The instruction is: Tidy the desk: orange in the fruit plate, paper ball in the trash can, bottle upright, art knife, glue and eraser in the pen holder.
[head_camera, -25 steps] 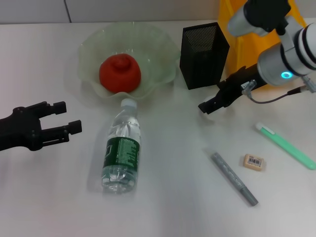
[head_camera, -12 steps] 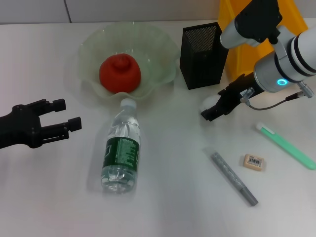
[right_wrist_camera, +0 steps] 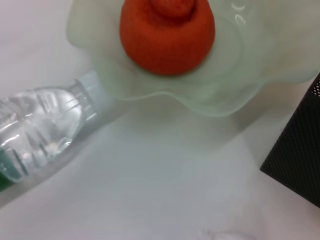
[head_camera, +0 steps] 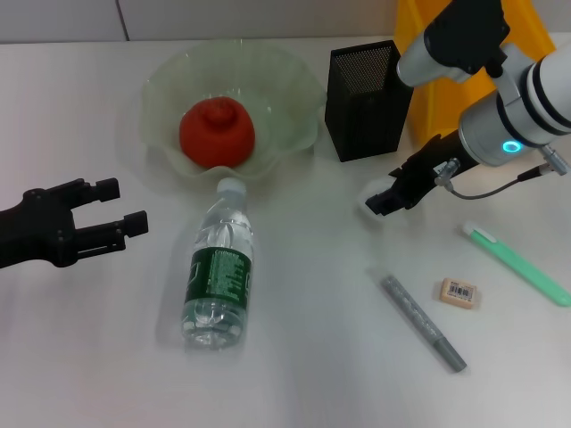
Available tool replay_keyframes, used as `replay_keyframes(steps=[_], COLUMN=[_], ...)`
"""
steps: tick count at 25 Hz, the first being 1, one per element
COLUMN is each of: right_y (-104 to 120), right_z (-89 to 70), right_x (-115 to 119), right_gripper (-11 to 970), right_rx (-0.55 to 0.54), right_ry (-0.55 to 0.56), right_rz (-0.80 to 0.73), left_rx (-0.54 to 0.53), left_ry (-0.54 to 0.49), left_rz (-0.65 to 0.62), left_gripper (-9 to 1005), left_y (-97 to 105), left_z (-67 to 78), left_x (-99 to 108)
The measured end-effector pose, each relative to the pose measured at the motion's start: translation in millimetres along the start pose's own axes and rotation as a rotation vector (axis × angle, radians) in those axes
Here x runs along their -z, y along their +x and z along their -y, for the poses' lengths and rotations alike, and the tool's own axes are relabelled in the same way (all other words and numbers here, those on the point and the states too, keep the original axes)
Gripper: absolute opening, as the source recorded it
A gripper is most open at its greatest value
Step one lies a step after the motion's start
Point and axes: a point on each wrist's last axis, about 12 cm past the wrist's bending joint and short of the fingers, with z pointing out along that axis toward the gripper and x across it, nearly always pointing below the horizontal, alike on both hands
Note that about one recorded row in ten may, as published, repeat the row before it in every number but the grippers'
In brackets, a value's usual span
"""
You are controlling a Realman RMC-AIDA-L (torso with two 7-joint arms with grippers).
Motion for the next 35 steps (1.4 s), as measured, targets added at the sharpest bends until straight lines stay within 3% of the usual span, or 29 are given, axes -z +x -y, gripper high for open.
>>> replay_keyframes(steps=[4,6,7,10,12,13,17,23,27,35], right_y=[-2.5,-2.7,-4.4,-5.8,-5.6,-5.6,4.6,11.4,14.9,17.0], right_z=[-0.4,0.4,2.2,3.3,11.4,11.4,32.2,47.2,63.3,67.4], right_x=[16.4,22.1,41.8,62.6,102.3,102.3,137.1,130.7,99.9,85.1], right_gripper=[514,514,515,515,513,513,514,524,531,545], right_rx=[0.008,0.005,-0.001,-0.007,-0.033,-0.033,-0.113,-0.162,-0.212,-0.219], right_ry=[0.0,0.0,0.003,0.011,0.089,0.089,0.276,0.356,0.362,0.365], right_rz=[0.029,0.039,0.079,0.128,0.219,0.219,0.234,0.217,0.209,0.213], left_rx=[0.003,0.003,0.003,0.004,0.003,0.003,-0.016,-0.029,-0.027,-0.017], left_ry=[-0.007,-0.011,-0.01,-0.008,-0.006,-0.006,-0.014,-0.014,-0.008,-0.011], left_rz=[0.011,0.015,0.016,0.016,0.017,0.017,0.028,0.039,0.041,0.036], left_gripper=[825,825,825,825,825,825,824,824,824,823], left_y=[-0.5,-0.5,-0.6,-0.6,-1.0,-1.0,-5.7,-9.5,-9.8,-6.5], left_z=[-0.5,-0.7,-0.6,-0.4,-0.3,-0.3,-2.5,-4.0,-3.1,-2.2], left_x=[2.3,3.4,3.4,3.5,3.3,3.3,3.4,-1.3,-4.1,-0.6])
